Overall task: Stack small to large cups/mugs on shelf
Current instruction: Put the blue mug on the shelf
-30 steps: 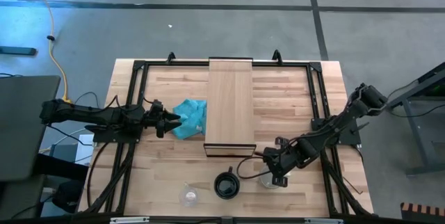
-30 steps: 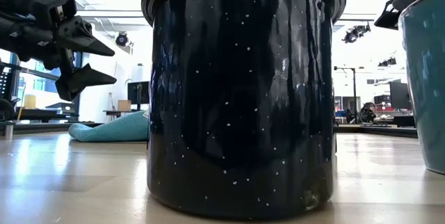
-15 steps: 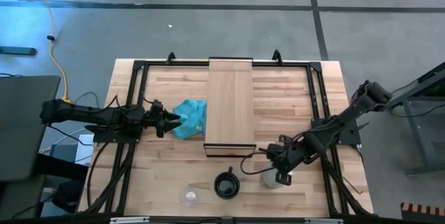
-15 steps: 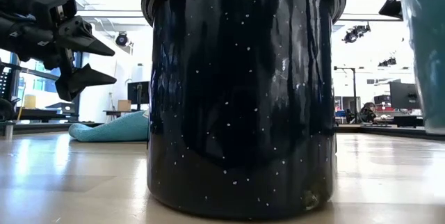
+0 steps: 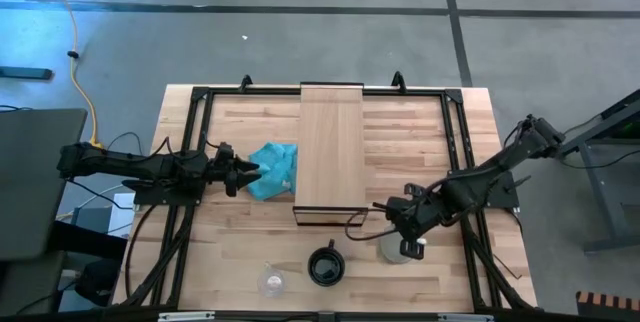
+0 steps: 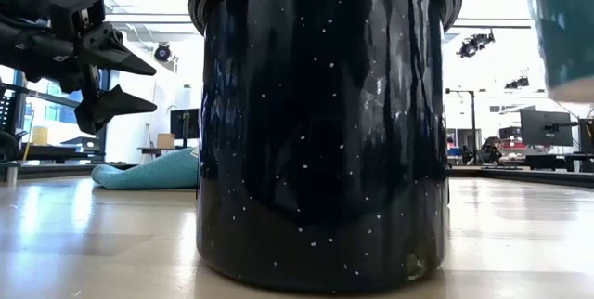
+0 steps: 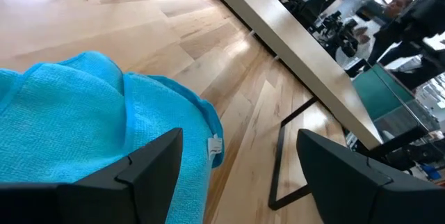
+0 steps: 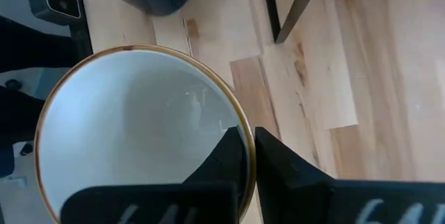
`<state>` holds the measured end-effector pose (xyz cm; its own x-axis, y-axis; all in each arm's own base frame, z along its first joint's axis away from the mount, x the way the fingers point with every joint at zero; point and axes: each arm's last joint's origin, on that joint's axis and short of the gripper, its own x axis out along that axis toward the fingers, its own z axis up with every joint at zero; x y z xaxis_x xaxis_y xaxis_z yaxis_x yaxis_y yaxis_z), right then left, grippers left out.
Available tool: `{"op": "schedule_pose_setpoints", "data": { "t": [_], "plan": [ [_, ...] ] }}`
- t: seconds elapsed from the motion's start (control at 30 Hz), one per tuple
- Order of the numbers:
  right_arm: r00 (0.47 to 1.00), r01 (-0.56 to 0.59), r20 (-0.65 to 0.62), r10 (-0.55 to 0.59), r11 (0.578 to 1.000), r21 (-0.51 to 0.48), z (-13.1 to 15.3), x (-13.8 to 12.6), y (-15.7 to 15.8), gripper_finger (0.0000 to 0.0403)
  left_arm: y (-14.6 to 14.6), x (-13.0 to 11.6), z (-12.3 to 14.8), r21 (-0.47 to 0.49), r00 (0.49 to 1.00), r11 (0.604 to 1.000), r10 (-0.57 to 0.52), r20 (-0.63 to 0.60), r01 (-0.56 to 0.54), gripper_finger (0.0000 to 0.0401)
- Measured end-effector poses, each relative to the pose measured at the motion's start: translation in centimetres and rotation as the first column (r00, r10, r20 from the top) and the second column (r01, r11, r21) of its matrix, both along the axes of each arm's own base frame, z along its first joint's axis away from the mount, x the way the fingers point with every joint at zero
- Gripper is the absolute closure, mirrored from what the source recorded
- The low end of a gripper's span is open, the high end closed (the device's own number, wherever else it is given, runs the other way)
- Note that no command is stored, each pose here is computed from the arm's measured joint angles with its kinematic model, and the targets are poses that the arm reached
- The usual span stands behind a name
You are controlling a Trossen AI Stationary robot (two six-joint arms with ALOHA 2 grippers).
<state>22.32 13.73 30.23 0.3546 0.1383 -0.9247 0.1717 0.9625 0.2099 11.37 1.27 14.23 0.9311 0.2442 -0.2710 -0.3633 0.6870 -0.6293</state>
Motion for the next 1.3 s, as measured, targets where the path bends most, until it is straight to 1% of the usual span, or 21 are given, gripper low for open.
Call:
{"op": "schedule_pose_setpoints", "data": {
  "t": [0.2, 0.5, 1.03, 1.3],
  "plan": [
    [1.000, 0.011, 0.006, -0.011, 1.000, -0.010, 2.3, 0.3, -1.1, 0.0403, 0.0, 0.0, 0.0, 0.001, 1.000, 1.000, 0.000, 0.000, 0.000, 0.0130],
    [0.996, 0.084, 0.040, -0.084, 0.996, -0.001, 5.5, 0.8, -3.3, 0.0403, 0.0, 0.0, 0.0, 0.003, 1.000, 1.000, 0.007, 0.000, -0.007, 0.0130],
    [0.995, 0.057, 0.084, -0.052, 0.997, -0.055, 10.2, 0.4, -7.6, 0.0403, 0.1, 0.0, 0.0, 0.007, 1.000, 1.000, 0.021, 0.004, -0.021, 0.0130],
    [0.996, 0.036, 0.083, -0.029, 0.995, -0.088, 11.1, 0.3, -10.1, 0.0403, 0.1, 0.0, 0.1, 0.013, 0.999, 0.999, 0.042, 0.007, -0.043, 0.0130]
  ]
}}
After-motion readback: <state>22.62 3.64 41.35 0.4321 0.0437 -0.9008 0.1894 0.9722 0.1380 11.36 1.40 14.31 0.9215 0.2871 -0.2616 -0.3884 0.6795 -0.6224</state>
